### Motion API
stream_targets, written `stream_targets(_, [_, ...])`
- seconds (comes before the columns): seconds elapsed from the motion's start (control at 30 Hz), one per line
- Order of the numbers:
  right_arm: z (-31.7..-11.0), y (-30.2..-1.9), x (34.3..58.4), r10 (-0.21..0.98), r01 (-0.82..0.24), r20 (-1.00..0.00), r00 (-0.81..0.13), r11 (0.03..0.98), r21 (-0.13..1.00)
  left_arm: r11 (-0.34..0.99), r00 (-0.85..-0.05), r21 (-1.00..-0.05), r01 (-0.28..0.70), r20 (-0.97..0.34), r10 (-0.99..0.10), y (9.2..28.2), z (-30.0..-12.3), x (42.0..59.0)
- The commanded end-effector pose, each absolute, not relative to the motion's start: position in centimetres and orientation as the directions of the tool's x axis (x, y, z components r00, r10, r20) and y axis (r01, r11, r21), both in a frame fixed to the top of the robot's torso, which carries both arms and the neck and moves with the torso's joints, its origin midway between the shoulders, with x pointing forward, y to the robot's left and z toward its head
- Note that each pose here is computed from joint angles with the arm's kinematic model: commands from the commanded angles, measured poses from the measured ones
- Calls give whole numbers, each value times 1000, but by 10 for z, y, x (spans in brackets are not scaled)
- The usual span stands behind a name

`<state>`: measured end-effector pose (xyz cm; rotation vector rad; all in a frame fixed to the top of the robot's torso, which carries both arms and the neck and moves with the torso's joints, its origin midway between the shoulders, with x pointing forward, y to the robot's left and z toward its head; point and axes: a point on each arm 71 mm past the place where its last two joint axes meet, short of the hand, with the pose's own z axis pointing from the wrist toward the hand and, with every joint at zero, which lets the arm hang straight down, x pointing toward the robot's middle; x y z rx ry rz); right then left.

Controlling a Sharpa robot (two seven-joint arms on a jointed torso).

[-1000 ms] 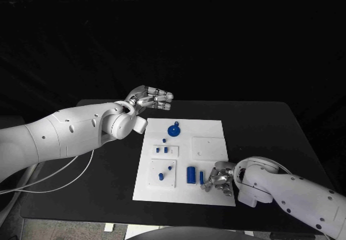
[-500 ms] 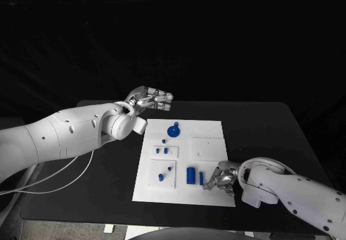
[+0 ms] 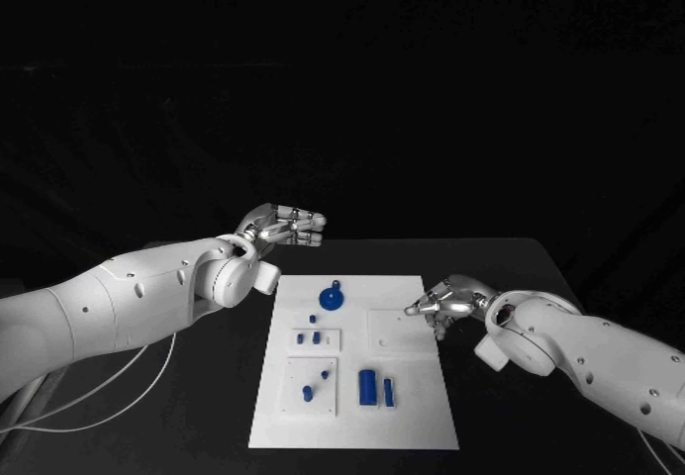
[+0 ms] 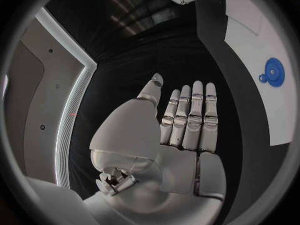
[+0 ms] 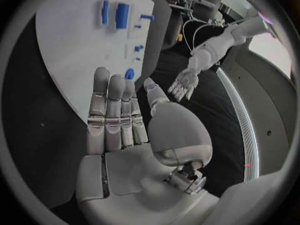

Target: Assemble the parts on the task board

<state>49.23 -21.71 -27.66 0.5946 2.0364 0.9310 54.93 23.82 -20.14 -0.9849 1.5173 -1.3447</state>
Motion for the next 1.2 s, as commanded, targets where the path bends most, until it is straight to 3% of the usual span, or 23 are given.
stream_targets(0.03, [-258,-232,519,845,31,-322,-426,369,929,55,-300,-998,-6,-51,-953,244,-198,554])
stream_targets(0.13, [-247,-247,544,900,13,-264,-347,286,958,47,-267,-999,1,-45,-963,255,-195,561])
stream_targets(0.3, [-243,-257,566,949,-4,-155,-276,160,987,25,-218,-1000,7,-26,-975,269,-193,572])
stream_targets(0.6, [-242,-254,576,966,-43,-101,-240,93,995,6,-174,-1000,18,-9,-985,282,-193,582])
stream_targets(0.63, [-247,-255,575,954,15,-171,-247,180,984,60,-166,-998,0,-59,-984,282,-195,581])
stream_targets(0.9, [-240,-246,569,964,-15,-149,-222,149,989,47,-148,-999,-1,-47,-988,269,-204,568])
stream_targets(1.2, [-226,-220,537,987,-63,-69,-144,60,996,13,-86,-1000,-2,-12,-996,228,-223,521])
